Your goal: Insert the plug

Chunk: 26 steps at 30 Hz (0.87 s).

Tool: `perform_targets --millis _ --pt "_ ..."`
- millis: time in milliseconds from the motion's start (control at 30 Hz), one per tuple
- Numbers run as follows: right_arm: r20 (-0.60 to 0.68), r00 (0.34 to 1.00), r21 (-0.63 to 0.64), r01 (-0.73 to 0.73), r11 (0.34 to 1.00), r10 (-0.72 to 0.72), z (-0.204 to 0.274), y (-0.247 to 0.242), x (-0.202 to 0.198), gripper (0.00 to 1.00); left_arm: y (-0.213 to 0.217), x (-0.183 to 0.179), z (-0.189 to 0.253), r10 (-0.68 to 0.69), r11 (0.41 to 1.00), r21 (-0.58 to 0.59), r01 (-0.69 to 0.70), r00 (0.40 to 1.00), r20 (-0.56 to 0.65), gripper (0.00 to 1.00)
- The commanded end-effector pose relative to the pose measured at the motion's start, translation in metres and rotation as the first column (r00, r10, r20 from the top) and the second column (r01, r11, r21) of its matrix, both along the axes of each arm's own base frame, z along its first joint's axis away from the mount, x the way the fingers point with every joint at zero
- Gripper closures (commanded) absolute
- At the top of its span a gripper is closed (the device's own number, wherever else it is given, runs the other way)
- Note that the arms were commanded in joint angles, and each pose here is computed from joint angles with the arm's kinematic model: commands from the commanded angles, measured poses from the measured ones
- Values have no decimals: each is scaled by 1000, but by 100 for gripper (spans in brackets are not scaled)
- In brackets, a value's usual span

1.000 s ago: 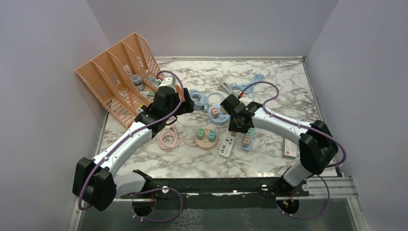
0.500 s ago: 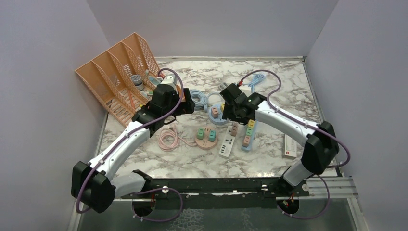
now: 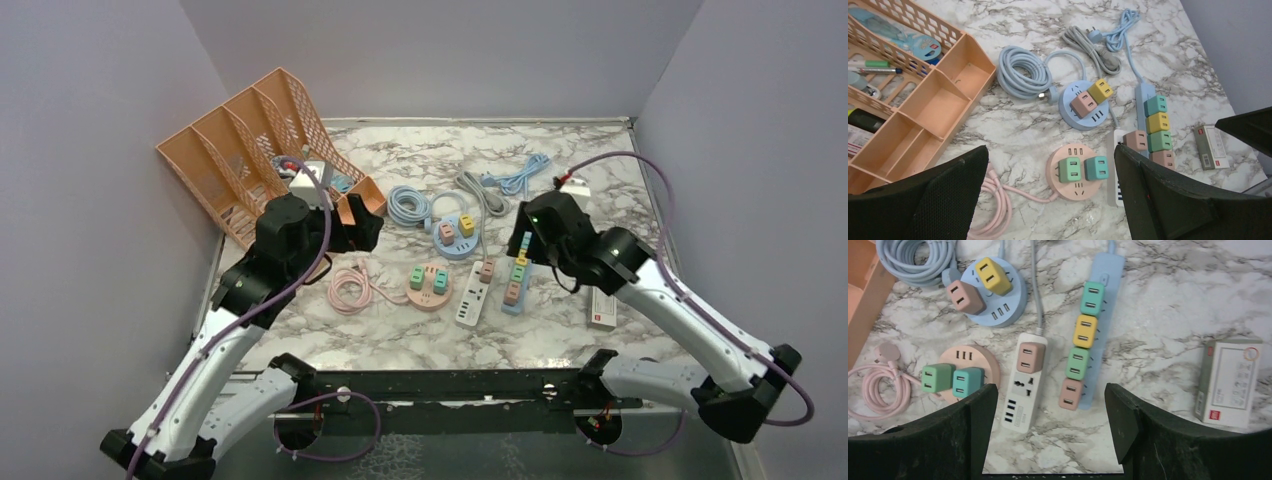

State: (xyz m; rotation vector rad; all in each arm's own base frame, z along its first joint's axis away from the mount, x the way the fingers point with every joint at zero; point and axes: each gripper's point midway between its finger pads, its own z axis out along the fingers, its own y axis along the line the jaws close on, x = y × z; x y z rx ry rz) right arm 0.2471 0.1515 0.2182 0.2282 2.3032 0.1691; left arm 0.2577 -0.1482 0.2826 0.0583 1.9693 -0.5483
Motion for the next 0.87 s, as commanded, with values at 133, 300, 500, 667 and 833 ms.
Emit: perform_targets --millis 133,300,500,667,833 --pt "151 981 -5 123 992 -121 52 -82 -48 16 36 -56 60 -18 1000 -9 20 978 207 1" --pt "248 957 75 138 988 -152 83 -111 -73 12 60 -78 84 43 999 -34 -34 957 287 1" --pt "310 943 168 71 983 -121 102 -126 -101 12 81 -105 99 93 995 -66 -77 948 305 1" --pt "351 931 185 41 982 -105 114 -136 -114 12 84 -117 99 84 995 -78 -65 955 285 1" --pt "366 926 192 21 981 -92 121 -142 -123 12 82 -121 95 75 994 -98 -49 959 272 1"
